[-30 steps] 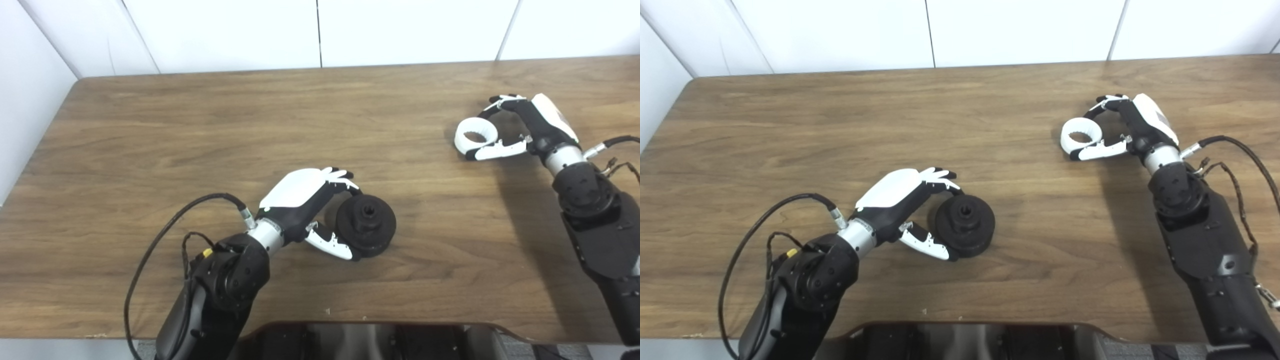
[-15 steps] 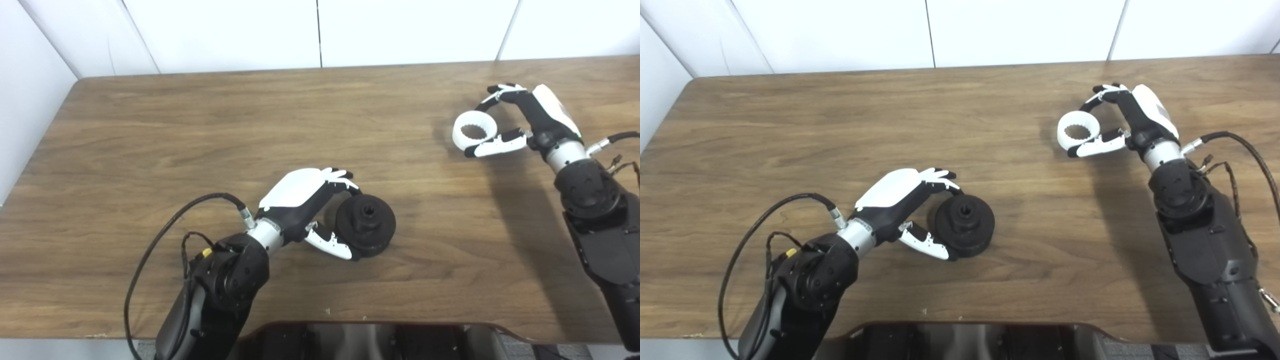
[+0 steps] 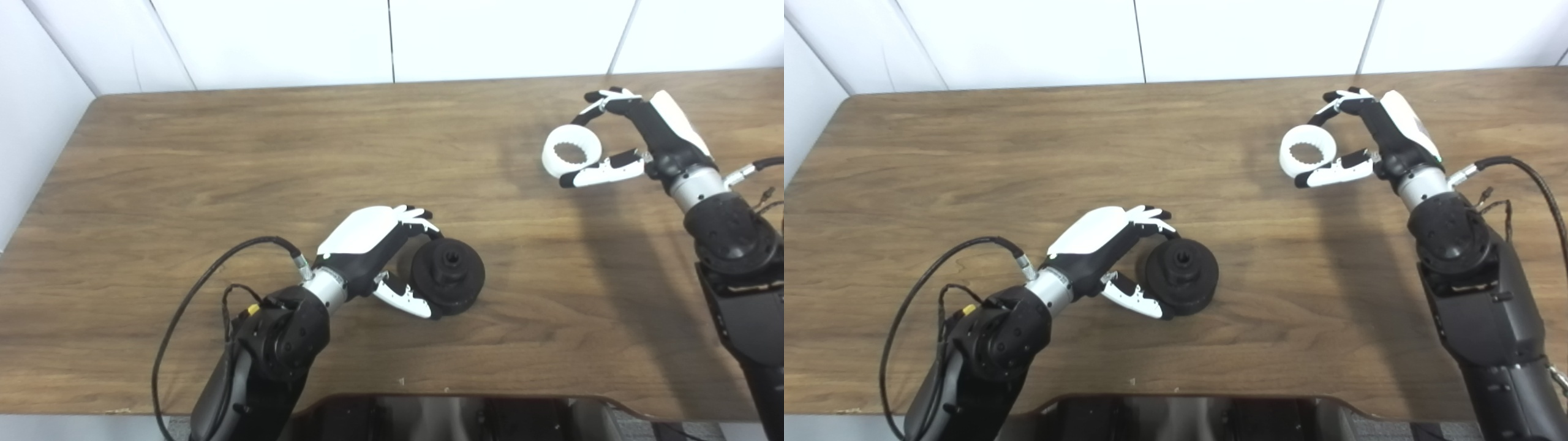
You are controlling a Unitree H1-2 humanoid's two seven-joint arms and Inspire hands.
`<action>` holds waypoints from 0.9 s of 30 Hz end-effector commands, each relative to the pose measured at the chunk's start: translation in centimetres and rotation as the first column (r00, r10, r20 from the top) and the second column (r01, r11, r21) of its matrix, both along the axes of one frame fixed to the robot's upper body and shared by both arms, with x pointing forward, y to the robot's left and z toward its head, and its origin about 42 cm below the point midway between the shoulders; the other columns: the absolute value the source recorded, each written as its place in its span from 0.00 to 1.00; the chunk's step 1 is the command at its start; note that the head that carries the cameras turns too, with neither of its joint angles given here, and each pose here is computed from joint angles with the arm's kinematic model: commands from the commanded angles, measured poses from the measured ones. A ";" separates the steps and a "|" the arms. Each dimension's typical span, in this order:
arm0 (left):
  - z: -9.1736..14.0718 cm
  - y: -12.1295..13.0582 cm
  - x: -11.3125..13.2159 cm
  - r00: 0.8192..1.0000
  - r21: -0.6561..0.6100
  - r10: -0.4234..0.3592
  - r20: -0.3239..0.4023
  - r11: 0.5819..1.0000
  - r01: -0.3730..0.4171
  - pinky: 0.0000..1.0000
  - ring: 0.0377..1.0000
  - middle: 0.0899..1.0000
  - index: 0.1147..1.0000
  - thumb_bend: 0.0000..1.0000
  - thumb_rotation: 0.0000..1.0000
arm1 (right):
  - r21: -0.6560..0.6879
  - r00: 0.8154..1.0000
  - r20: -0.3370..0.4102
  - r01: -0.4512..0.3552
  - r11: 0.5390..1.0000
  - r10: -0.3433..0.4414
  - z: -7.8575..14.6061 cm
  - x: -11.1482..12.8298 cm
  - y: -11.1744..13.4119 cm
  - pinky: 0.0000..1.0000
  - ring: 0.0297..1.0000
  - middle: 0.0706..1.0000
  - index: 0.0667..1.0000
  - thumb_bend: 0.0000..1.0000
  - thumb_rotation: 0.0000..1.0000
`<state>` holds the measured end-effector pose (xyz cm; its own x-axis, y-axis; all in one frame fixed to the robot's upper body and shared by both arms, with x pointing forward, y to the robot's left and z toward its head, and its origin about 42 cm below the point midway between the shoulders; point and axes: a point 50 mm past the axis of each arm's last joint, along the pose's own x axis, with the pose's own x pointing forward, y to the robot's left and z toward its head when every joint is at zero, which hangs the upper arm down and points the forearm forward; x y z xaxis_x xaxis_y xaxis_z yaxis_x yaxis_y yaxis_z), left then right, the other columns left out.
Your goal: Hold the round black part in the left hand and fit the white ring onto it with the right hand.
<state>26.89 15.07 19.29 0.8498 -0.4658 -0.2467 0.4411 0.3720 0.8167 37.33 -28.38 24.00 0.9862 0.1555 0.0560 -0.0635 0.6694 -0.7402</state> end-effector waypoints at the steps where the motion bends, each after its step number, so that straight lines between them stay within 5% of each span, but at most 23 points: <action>1: 0.8 0.2 0.4 0.999 -0.006 0.002 0.048 1.000 -0.002 0.82 0.98 0.93 0.69 0.86 0.27 | 0.012 0.997 0.072 -0.024 1.000 0.023 2.6 -0.4 0.6 1.00 0.97 0.85 0.45 0.52 0.15; 27: 0.8 0.0 0.4 0.999 -0.013 0.005 0.045 1.000 -0.005 0.82 0.98 0.94 0.69 0.86 0.27 | -0.018 0.975 0.050 -0.217 0.976 0.218 4.9 -7.1 4.1 0.93 0.96 0.85 0.45 0.52 0.15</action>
